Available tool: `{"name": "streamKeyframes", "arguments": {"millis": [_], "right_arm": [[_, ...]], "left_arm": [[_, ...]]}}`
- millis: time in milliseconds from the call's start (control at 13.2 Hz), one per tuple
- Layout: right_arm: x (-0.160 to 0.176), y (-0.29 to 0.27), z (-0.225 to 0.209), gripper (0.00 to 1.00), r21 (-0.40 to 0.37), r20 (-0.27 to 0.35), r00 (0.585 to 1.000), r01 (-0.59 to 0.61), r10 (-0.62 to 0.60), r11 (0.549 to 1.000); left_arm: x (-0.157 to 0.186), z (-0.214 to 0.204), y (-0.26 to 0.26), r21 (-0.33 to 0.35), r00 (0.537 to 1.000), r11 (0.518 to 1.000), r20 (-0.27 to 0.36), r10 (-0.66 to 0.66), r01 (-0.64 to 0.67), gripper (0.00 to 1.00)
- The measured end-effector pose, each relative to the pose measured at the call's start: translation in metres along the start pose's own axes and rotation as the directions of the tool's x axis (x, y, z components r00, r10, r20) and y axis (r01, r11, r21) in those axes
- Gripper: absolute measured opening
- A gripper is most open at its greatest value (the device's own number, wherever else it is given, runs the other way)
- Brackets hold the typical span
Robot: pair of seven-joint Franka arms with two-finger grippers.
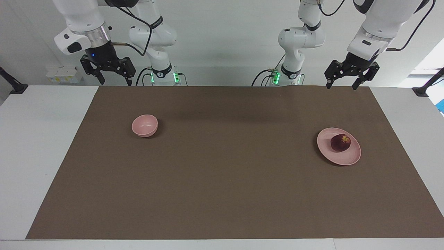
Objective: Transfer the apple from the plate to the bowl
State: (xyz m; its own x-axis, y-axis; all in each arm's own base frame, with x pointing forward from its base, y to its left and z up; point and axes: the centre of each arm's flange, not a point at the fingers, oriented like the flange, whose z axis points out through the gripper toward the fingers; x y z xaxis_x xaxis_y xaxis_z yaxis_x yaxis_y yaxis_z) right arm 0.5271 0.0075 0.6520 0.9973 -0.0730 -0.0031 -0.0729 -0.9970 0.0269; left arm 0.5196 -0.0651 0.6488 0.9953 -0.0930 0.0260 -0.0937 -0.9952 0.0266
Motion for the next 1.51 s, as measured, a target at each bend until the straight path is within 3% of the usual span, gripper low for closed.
{"name": "streamKeyframes", "arguments": {"millis": [981,1208,1509], "right_arm": [[0.0,0.0,0.0,1.0,0.0,0.001,1.0,0.0,0.0,1.0],[0.0,0.0,0.0,1.0,0.0,0.001,1.0,0.0,0.0,1.0],[0.0,0.0,0.0,1.0,0.0,0.001,1.0,0.0,0.0,1.0]], "left_arm": [[0.002,0.009,-0.002,0.0,1.0,1.0,0.001,-0.005,0.005,1.0],[0.005,0.034,-0.012,0.0,1.0,1.0,0.013,-0.022,0.022,1.0],[0.014,0.089,-0.042,0.0,0.997,0.997,-0.016,-0.074,0.074,1.0]]}}
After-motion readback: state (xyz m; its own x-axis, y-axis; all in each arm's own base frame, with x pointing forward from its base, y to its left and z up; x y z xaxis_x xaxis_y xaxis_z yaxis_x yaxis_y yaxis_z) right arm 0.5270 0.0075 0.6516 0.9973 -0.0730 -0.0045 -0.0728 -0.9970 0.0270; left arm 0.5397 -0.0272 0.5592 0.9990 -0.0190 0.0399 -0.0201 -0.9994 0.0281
